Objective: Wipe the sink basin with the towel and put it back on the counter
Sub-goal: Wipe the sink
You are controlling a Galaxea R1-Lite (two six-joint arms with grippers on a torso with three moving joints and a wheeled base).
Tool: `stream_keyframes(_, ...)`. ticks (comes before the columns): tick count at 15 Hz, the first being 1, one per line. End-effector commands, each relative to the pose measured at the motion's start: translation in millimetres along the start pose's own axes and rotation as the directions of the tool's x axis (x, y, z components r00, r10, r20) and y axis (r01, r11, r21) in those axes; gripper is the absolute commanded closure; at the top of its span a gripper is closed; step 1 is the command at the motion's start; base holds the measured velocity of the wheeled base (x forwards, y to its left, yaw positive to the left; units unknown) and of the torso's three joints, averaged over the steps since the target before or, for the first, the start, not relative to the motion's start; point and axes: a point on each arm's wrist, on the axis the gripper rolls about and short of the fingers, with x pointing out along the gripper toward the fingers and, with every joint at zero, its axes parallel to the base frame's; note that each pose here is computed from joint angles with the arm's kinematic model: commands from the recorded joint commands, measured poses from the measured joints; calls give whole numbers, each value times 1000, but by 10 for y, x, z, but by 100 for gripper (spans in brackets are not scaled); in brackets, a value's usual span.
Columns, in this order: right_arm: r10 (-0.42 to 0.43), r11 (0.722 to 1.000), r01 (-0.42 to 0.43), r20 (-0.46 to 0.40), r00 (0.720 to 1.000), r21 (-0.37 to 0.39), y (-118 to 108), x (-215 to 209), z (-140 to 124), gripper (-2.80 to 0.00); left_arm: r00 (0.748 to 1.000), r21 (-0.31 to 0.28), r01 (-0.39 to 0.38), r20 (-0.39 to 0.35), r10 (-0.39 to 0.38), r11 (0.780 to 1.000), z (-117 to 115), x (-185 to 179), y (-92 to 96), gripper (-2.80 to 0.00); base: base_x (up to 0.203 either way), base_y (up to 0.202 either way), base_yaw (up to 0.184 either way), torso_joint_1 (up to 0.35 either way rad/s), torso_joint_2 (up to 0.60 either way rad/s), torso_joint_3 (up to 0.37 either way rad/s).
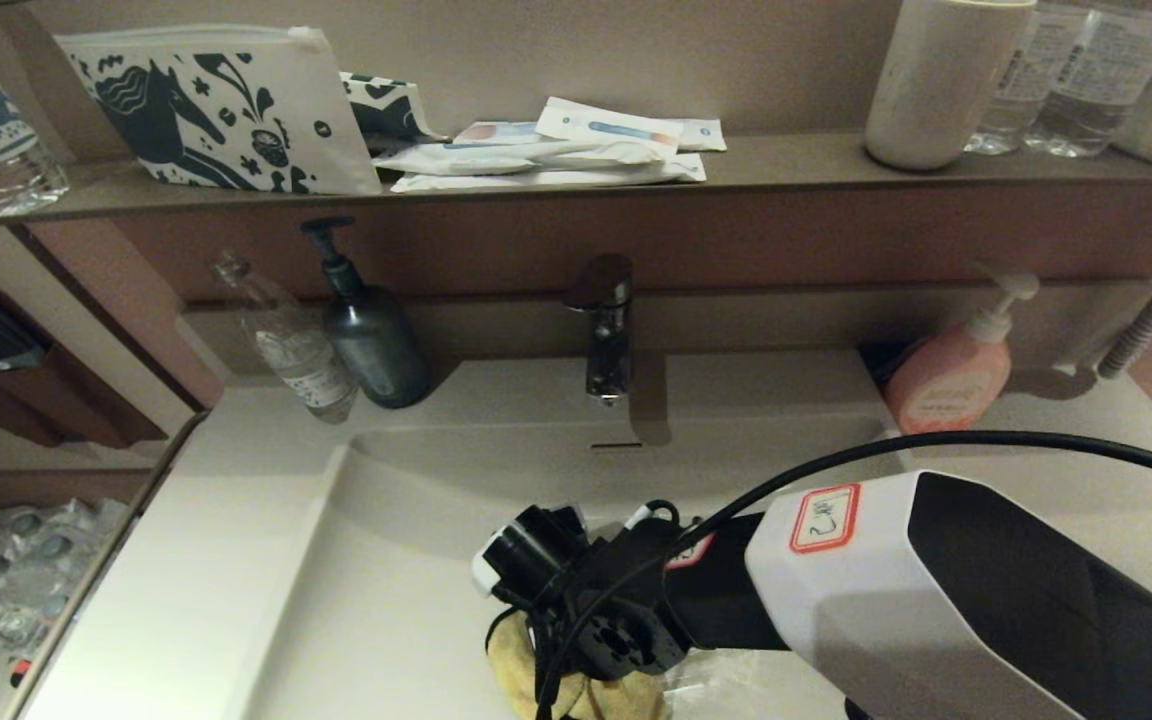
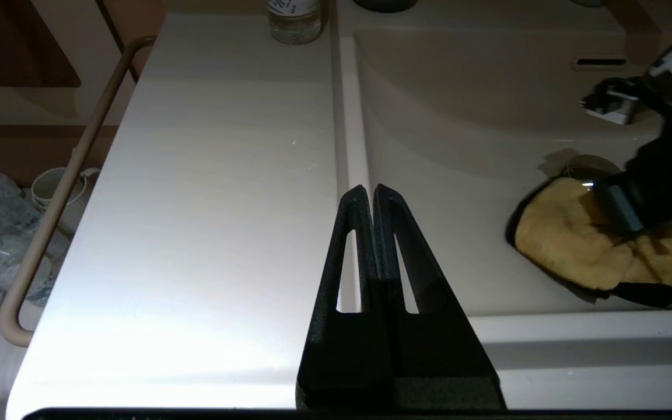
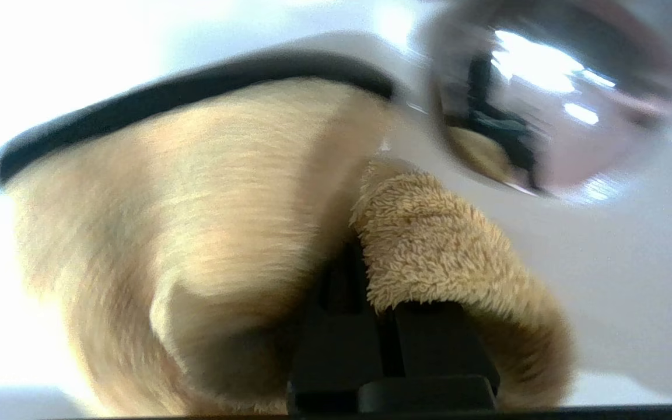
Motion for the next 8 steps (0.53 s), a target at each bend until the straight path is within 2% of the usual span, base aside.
stream_keyframes(1,18,1000,-18,23,1000,-1,177,54,-9,0,1000,0,0,-1,0,1000,1,1,0,0,0,0,0,0,0,0)
stream_keyframes(3,31,999,-32,65,997,12,312,24,28,0,1000,0,0,-1,0,1000,1,1,0,0,0,0,0,0,0,0)
stream_keyframes(5,26,1000,-27,77,997,12,345,12,34,0,1000,-1,0,-1,0,1000,1,1,0,0,0,0,0,0,0,0)
stream_keyframes(8,-77,997,76,70,995,16,178,67,16,0,1000,0,0,-1,0,1000,1,1,0,0,0,0,0,0,0,0)
